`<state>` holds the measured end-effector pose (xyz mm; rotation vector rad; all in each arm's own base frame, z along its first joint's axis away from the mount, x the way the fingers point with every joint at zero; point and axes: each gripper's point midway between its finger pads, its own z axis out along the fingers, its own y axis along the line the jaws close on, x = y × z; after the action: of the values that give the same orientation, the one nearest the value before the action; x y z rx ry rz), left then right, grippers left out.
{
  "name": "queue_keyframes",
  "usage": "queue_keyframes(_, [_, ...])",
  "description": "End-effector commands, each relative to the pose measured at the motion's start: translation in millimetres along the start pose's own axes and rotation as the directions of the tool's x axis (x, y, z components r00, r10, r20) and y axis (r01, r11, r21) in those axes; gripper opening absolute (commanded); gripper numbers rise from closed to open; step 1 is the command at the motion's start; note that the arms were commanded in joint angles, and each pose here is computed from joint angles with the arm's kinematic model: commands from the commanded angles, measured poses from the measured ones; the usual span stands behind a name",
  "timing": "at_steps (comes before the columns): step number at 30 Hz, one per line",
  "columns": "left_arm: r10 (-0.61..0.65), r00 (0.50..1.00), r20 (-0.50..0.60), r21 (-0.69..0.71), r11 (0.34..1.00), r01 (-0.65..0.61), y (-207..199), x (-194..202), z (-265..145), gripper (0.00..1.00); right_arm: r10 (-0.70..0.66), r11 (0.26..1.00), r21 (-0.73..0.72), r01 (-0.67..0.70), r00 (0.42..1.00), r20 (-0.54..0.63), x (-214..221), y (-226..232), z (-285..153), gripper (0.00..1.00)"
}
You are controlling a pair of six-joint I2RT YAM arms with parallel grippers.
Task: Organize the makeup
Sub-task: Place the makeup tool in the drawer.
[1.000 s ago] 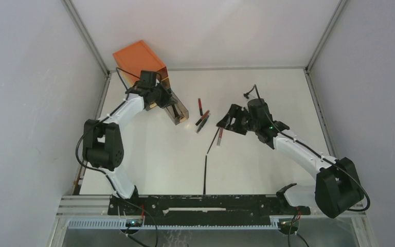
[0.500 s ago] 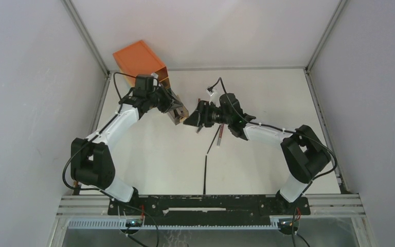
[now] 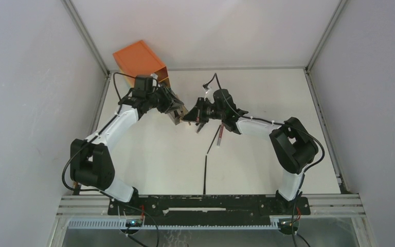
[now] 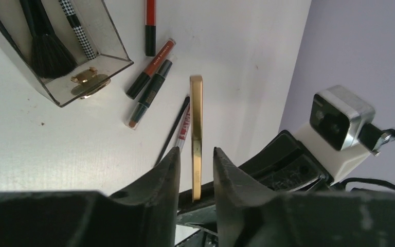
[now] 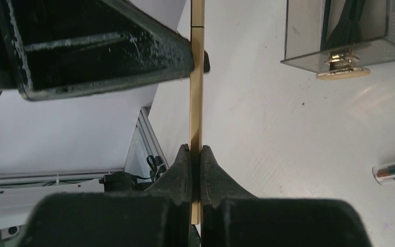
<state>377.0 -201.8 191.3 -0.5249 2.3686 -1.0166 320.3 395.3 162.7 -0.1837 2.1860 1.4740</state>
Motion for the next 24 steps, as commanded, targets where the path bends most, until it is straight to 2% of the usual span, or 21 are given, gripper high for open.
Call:
queue_keyframes(1, [0.080,0.995,0.064,0.032,0.996,-0.082,-17.0,-11.5,-24.3,0.45,-0.001,1.000,0.003,0.001,1.000,0.003,-16.0,15.4,8.0,0.00])
queue_keyframes(3, [0.119,0.986,0.115,-0.008,0.993,-0.118,-14.7,-25.3,-38.0,0.69,0.021,0.999,0.026,-0.020,1.000,-0.022,-17.9,14.3,13.0,0.00])
queue_keyframes(5, [0.154,0.972,0.179,-0.052,0.988,-0.147,-13.3,-41.1,-56.3,0.83,0.046,0.998,0.045,-0.044,0.998,-0.048,-16.4,9.9,18.3,0.00])
queue_keyframes(11, [0.207,0.896,0.394,-0.167,0.974,-0.152,-0.7,-79.5,-126.6,0.90,0.124,0.982,0.155,-0.109,0.988,-0.091,-18.6,-11.4,36.0,0.00])
queue_keyframes(16, [0.257,0.813,0.523,-0.224,0.961,-0.160,4.9,-90.7,-176.3,0.92,0.179,0.958,0.242,-0.151,0.979,-0.098,-30.6,-26.1,53.6,0.00])
queue_keyframes(19, [0.275,0.779,0.563,-0.246,0.956,-0.160,6.2,-90.5,-192.3,0.95,0.219,0.941,0.283,-0.186,0.972,-0.089,-41.5,-39.6,66.7,0.00])
queue_keyframes(24, [0.287,0.769,0.572,-0.252,0.953,-0.168,8.5,-85.2,-199.1,0.95,0.241,0.918,0.346,-0.196,0.966,-0.092,-55.2,-58.0,89.2,0.00])
